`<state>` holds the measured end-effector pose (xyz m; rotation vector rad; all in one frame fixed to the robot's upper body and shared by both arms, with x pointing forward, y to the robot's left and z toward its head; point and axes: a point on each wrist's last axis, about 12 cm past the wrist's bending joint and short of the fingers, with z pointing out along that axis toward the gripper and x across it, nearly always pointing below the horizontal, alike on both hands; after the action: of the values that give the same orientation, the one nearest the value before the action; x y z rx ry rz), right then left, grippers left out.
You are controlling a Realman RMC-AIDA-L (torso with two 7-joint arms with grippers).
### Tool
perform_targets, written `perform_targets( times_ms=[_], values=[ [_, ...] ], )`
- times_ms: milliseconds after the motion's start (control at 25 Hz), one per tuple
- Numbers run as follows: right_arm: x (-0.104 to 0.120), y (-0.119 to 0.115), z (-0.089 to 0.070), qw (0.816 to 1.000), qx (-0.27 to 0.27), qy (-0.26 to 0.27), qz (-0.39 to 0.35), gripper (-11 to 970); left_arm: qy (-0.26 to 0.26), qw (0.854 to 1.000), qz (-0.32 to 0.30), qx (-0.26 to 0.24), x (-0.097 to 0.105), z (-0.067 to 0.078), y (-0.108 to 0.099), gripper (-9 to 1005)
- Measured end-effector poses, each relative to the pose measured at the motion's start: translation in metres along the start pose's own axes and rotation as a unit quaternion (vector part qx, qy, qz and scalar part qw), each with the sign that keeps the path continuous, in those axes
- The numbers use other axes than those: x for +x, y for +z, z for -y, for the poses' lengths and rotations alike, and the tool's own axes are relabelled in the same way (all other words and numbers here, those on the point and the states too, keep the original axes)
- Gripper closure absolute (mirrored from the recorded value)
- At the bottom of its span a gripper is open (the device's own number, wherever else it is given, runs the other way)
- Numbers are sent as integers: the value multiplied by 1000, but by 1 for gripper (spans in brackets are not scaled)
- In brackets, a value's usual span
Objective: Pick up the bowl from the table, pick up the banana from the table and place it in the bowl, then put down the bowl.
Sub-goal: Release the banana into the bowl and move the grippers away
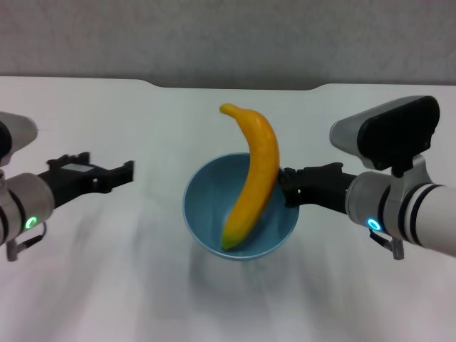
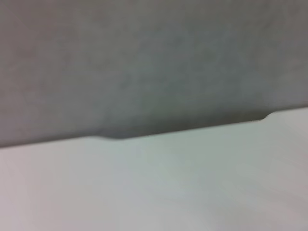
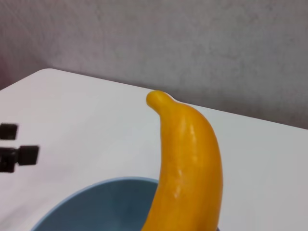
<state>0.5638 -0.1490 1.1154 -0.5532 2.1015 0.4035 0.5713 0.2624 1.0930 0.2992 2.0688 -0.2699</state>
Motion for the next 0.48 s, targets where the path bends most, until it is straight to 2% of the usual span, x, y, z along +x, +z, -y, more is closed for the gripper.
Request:
perform_targets(
  times_ms=[240, 480],
  values=[
    [-3, 14, 7, 1000, -17, 17, -13, 908, 6, 998, -37, -56, 9, -19, -3, 87],
    [-1, 35, 25, 998, -20, 43, -29, 907, 3, 997, -45, -65, 13, -22, -4, 87]
  ],
)
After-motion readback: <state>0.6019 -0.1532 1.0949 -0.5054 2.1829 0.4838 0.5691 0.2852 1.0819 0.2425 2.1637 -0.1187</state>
